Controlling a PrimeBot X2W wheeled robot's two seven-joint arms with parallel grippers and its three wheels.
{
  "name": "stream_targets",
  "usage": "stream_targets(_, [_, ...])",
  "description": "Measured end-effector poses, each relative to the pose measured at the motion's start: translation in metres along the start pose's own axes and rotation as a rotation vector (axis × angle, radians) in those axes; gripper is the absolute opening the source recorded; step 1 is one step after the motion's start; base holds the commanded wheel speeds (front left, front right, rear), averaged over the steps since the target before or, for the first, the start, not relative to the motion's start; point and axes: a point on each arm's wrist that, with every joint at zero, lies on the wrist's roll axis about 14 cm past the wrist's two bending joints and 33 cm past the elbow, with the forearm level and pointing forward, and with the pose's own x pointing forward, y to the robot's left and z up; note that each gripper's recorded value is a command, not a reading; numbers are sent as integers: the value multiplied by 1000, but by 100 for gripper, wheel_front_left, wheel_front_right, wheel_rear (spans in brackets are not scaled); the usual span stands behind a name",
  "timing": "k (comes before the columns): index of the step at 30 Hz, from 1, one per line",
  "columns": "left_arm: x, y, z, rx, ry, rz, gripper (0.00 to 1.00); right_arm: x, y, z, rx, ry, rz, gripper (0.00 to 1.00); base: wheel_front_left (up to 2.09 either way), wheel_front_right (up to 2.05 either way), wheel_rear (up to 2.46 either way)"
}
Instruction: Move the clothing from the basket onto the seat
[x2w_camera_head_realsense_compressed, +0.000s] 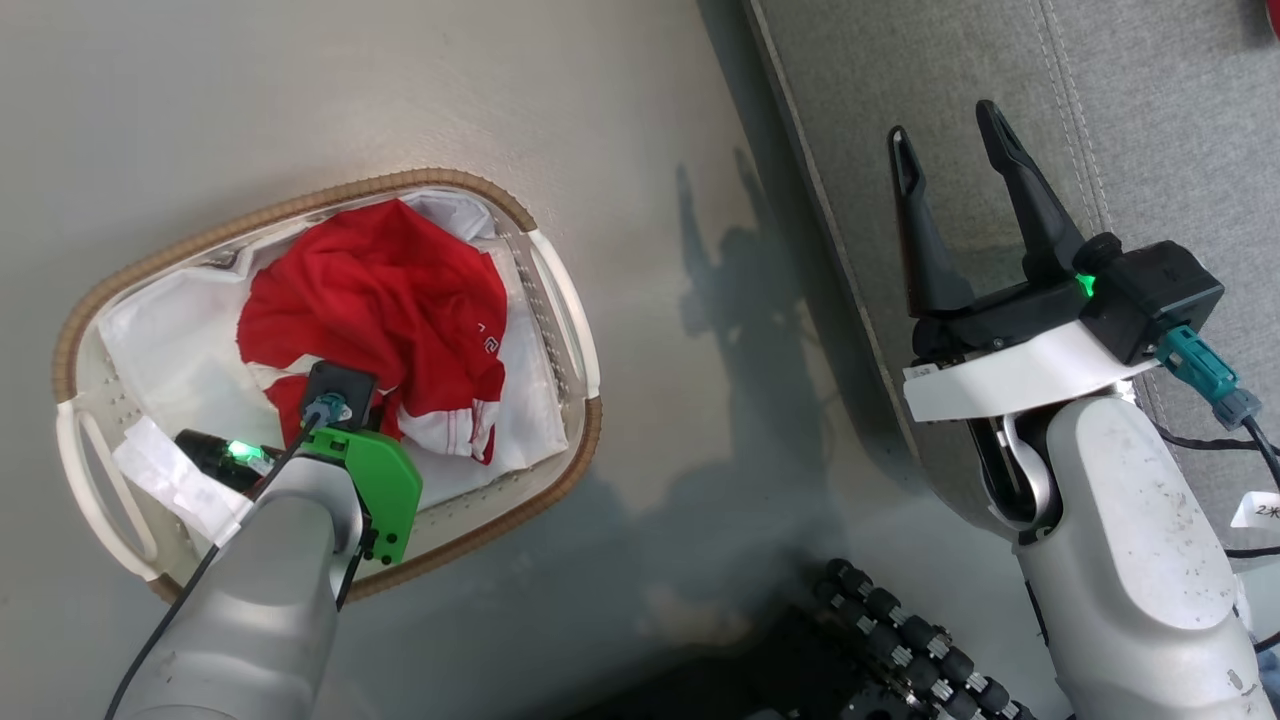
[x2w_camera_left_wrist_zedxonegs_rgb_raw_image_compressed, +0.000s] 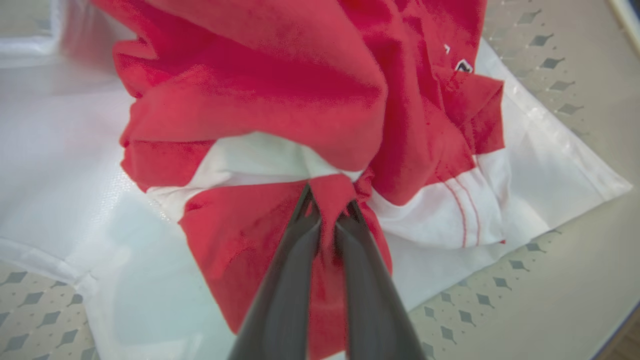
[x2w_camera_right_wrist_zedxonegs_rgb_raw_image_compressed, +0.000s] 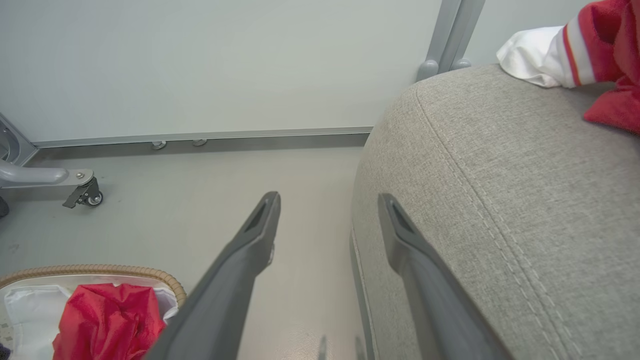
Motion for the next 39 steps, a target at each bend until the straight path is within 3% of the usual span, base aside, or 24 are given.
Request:
stream_targets(12, [-45,-12,50,28,-198,9,0,-17,4,26,-28,-39,1,100,0,0,0])
stream_targets(20, [-104,-16,107,118,-416,46,0,-43,15,49,-42,-74,21,100,0,0,0])
stream_targets(33, [-219,-48,179,414,-691,113,0,-108,40,73,-22,-127,75,100,0,0,0])
stream_targets(39, [-292,-64,233,584,-836,174,0,-132,59,96,-29,-201,128,100,0,0,0])
